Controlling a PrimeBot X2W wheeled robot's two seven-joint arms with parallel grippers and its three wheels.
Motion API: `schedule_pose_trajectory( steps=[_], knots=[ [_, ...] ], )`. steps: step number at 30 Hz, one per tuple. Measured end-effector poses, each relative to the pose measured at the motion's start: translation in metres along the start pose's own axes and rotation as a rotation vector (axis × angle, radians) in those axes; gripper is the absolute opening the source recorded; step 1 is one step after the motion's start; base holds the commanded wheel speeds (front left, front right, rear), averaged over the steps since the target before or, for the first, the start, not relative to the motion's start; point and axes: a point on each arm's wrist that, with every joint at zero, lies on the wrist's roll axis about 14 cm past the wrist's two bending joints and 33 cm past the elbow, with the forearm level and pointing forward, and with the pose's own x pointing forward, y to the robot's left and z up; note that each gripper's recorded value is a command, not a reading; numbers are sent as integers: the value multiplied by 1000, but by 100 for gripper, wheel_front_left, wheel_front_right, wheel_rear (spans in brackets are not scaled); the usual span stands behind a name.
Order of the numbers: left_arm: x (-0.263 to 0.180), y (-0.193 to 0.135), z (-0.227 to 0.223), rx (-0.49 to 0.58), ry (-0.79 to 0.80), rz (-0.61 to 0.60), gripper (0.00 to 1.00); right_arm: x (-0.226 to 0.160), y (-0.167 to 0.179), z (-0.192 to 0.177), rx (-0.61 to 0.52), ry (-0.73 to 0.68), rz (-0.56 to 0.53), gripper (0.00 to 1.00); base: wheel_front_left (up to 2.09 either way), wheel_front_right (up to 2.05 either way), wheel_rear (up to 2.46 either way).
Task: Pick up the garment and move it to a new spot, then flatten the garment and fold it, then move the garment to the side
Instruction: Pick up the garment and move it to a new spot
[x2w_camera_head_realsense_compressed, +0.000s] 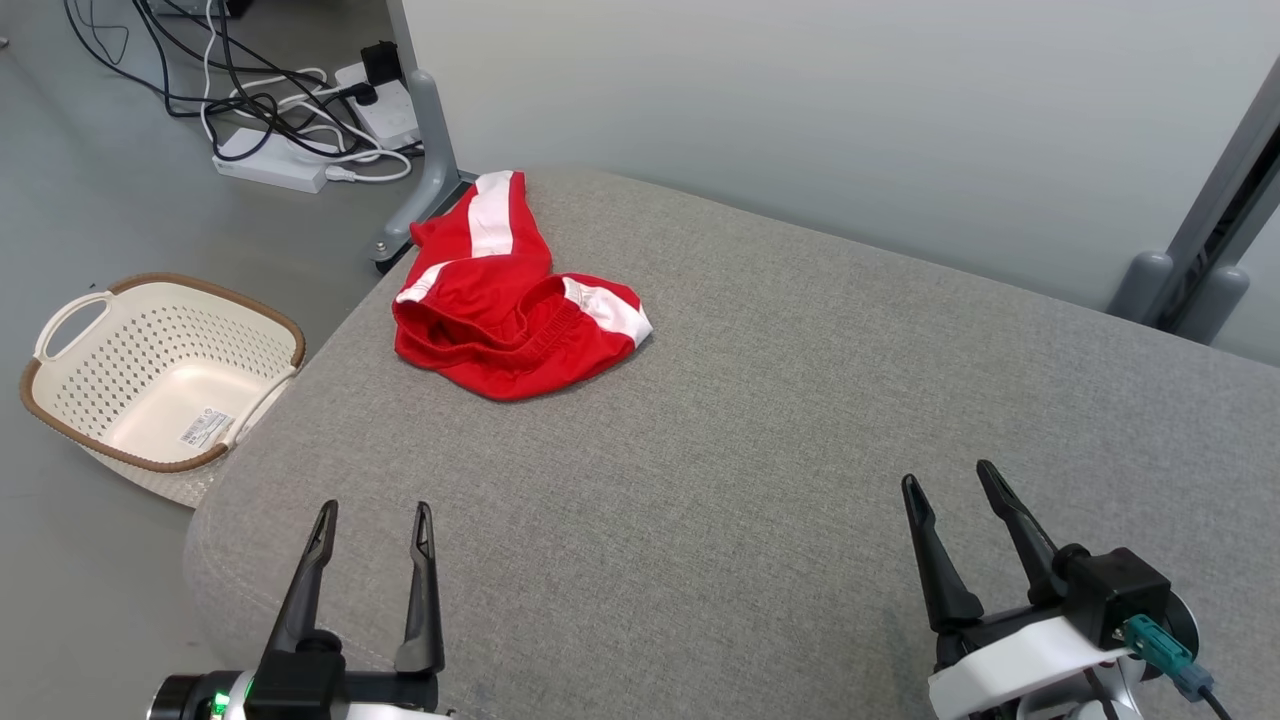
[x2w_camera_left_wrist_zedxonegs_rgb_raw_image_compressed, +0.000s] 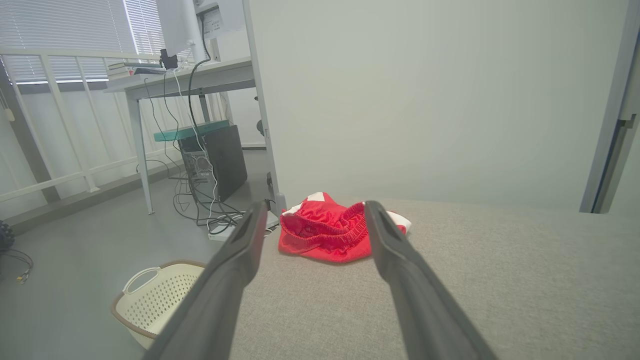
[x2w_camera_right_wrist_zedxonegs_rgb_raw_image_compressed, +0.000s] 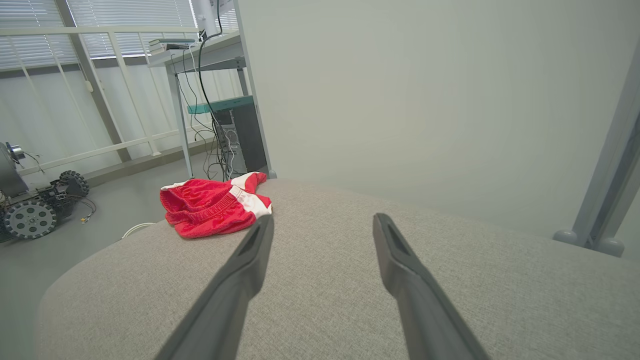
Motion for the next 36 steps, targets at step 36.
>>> schedule_pose_trajectory(
  steps=[36],
  knots=[
    [223, -65, -138, 300, 554, -351, 100, 23, -131, -23, -139, 24, -131, 100, 0, 0, 0]
  ],
)
